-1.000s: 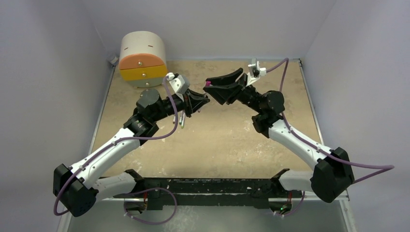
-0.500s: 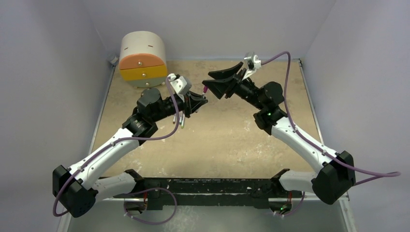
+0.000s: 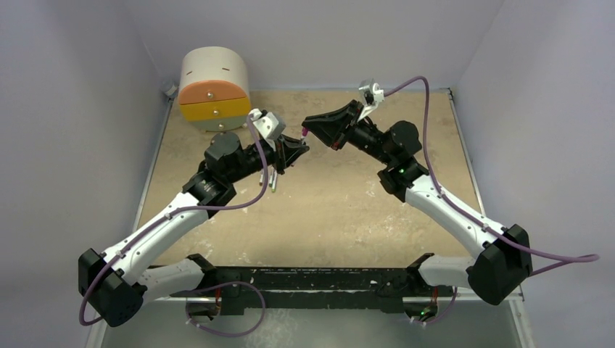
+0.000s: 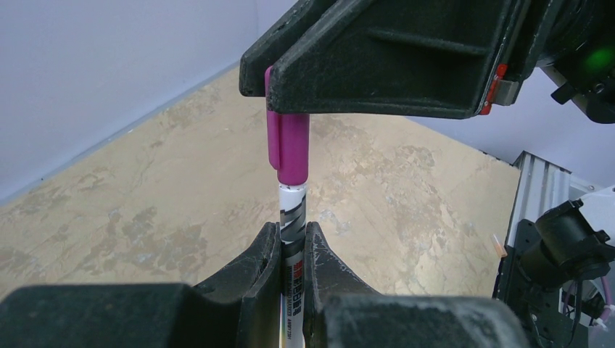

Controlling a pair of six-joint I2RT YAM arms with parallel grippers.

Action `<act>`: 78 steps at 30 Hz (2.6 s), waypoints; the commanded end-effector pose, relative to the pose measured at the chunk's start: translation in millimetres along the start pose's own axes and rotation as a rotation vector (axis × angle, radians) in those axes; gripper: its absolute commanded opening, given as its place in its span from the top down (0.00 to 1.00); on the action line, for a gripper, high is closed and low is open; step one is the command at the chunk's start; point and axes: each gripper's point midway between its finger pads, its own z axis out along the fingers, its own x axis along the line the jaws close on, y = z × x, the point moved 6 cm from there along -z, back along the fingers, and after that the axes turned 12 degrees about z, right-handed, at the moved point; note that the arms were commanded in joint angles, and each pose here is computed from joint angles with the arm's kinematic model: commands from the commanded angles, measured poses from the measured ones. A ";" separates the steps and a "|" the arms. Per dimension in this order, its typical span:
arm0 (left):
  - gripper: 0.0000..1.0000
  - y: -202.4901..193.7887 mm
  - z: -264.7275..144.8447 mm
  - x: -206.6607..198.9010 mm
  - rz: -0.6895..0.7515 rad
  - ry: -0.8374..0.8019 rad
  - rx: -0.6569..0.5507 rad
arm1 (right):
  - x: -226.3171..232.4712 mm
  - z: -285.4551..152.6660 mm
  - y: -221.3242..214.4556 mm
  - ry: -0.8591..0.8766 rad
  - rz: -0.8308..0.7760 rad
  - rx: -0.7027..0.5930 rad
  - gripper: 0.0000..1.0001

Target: Insert the pens into the pen caps

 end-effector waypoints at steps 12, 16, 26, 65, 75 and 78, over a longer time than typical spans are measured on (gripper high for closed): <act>1.00 44.4 5.0 12.1 0.003 0.073 -0.162 | -11.4 -2.2 -12.7 -0.065 0.029 0.068 1.00; 1.00 56.6 4.1 15.9 0.012 0.099 -0.204 | -19.7 -5.5 -27.6 -0.098 0.037 0.138 1.00; 1.00 98.4 10.9 24.5 0.037 0.124 -0.335 | -29.6 -23.7 -74.5 -0.113 0.090 0.242 1.00; 1.00 139.2 -6.1 26.4 0.100 0.160 -0.458 | -14.5 -44.3 -142.9 -0.098 0.253 0.390 1.00; 1.00 57.3 10.8 -4.6 0.022 -0.079 -0.163 | 7.8 -32.9 -60.1 -0.092 0.160 0.108 1.00; 1.00 32.5 12.4 -17.9 0.030 -0.101 -0.083 | 18.1 -31.0 -39.1 -0.069 0.126 0.048 1.00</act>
